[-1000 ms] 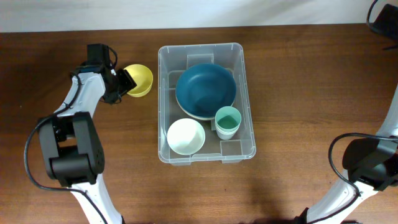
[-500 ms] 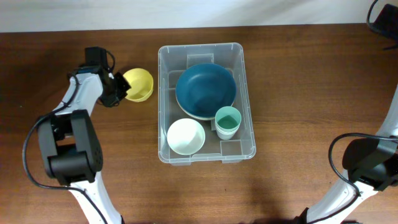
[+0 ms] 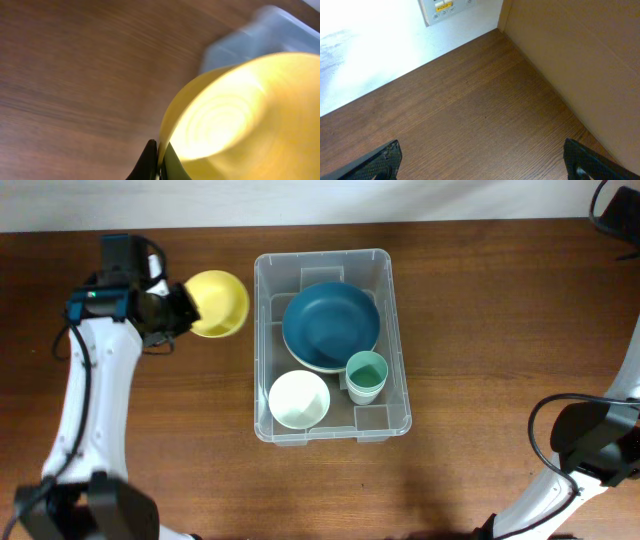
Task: Pack container
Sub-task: 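Lift the yellow bowl and stack it onto the white bowl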
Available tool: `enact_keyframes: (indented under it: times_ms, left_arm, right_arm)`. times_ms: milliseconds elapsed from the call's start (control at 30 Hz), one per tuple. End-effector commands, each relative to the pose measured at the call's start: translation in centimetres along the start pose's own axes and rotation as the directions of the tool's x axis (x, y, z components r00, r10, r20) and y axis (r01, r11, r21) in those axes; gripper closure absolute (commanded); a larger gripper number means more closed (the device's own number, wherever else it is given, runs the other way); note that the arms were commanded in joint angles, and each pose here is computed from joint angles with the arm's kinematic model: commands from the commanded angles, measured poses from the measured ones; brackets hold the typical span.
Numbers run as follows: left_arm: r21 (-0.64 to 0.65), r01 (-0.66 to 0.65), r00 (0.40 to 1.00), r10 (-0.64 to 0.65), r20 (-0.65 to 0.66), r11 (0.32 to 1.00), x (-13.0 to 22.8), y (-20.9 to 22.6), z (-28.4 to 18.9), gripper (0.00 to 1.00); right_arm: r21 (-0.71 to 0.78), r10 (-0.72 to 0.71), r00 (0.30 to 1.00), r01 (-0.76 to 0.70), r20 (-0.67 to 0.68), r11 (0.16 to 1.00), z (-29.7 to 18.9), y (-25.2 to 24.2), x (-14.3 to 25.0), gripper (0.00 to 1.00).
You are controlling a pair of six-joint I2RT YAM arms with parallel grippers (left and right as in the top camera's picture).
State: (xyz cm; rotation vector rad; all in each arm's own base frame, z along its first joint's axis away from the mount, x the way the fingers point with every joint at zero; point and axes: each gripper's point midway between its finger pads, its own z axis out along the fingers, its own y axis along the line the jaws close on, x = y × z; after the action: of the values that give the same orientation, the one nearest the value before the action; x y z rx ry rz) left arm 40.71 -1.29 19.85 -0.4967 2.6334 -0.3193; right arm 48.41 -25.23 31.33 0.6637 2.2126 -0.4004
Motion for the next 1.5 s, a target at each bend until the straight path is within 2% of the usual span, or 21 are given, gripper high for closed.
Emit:
enact_keyframes:
  times_ms: [0, 167, 300, 500, 667, 733, 767, 833, 867, 900, 933, 1100, 1233, 1367, 1400, 1433, 1467]
  left_arm:
    - [0.043, -0.132, 0.991, 0.132, 0.003, 0.99, 2.0, -3.8, -1.9, 0.99]
    - [0.078, -0.249, 0.963, 0.255, -0.083, 0.965, 6.4, -7.7, -1.5, 0.99]
    - [0.063, -0.323, 0.936, 0.329, -0.127, 0.944, 9.3, -9.2, -1.1, 0.99]
    - [-0.002, -0.378, 0.909, 0.371, -0.187, 0.926, 12.2, -9.1, -0.7, 0.99]
    - [-0.013, -0.384, 0.9, 0.372, -0.227, 0.923, 13.2, -8.7, -0.8, 0.98]
    - [-0.013, -0.385, 0.9, 0.372, -0.228, 0.923, 13.2, -8.6, -0.8, 0.91]
    - [-0.013, -0.385, 0.9, 0.372, -0.228, 0.923, 13.2, -8.6, -0.8, 0.83]
    - [-0.014, -0.385, 0.9, 0.372, -0.229, 0.923, 13.2, -8.6, -0.8, 0.59]
    - [-0.014, -0.384, 0.9, 0.371, -0.229, 0.923, 13.2, -8.6, -0.8, 0.43]
    - [-0.013, -0.384, 0.9, 0.372, -0.227, 0.923, 13.1, -8.7, -0.8, 0.34]
    - [-0.012, -0.383, 0.902, 0.371, -0.222, 0.924, 13.0, -8.7, -0.8, 0.31]
    - [-0.046, -0.387, 0.911, 0.375, -0.171, 0.921, 11.8, -8.6, -0.6, 0.3]
    - [-0.122, -0.357, 0.933, 0.348, -0.09, 0.926, 9.0, -7.4, -0.5, 0.3]
    - [-0.206, -0.263, 0.962, 0.273, 0.019, 0.942, 4.7, -4.6, -0.6, 0.27]
    - [-0.215, -0.235, 0.967, 0.249, 0.043, 0.948, 3.7, -3.9, -0.6, 0.25]
    - [-0.219, -0.201, 0.972, 0.221, 0.073, 0.955, 2.6, -3.2, -0.7, 0.17]
    - [-0.224, -0.165, 0.976, 0.192, 0.105, 0.96, 1.4, -2.3, -0.8, 0.03]
  right_arm:
    - [0.011, 0.01, 1.0, -0.01, 0.027, 1.0, -0.6, -0.3, -0.8, 0.01]
    - [0.01, 0.01, 1.0, -0.01, 0.027, 1.0, -0.6, -0.3, -0.8, 0.01]
    - [0.01, 0.01, 1.0, -0.01, 0.027, 1.0, -0.6, -0.3, -0.8, 0.01]
    - [0.011, 0.01, 1.0, -0.01, 0.027, 1.0, -0.6, -0.3, -0.8, 0.01]
    - [0.011, 0.01, 1.0, -0.01, 0.027, 1.0, -0.6, -0.3, -0.8, 0.01]
    - [0.011, 0.01, 1.0, -0.01, 0.027, 1.0, -0.6, -0.3, -0.8, 0.01]
    - [0.01, 0.01, 1.0, -0.01, 0.027, 1.0, -0.6, -0.3, -0.8, 0.01]
    - [0.011, 0.01, 1.0, -0.01, 0.027, 1.0, -0.6, -0.3, -0.8, 0.01]
    - [0.011, 0.01, 1.0, -0.01, 0.027, 1.0, -0.6, -0.3, -0.8, 0.01]
    - [0.011, 0.01, 1.0, -0.01, 0.027, 1.0, -0.6, -0.3, -0.8, 0.01]
    - [0.011, 0.01, 1.0, -0.01, 0.027, 1.0, -0.6, -0.3, -0.8, 0.01]
    - [0.011, 0.01, 1.0, -0.01, 0.027, 1.0, -0.6, -0.3, -0.8, 0.01]
    - [0.011, 0.01, 1.0, -0.01, 0.027, 1.0, -0.6, -0.3, -0.8, 0.01]
    - [0.01, 0.01, 1.0, -0.01, 0.027, 1.0, -0.6, -0.3, -0.8, 0.01]
    - [0.01, 0.01, 1.0, -0.01, 0.027, 1.0, -0.6, -0.3, -0.8, 0.01]
    - [0.011, 0.01, 1.0, -0.01, 0.027, 1.0, -0.6, -0.3, -0.8, 0.01]
    - [0.01, 0.01, 1.0, -0.01, 0.027, 1.0, -0.6, -0.3, -0.8, 0.01]
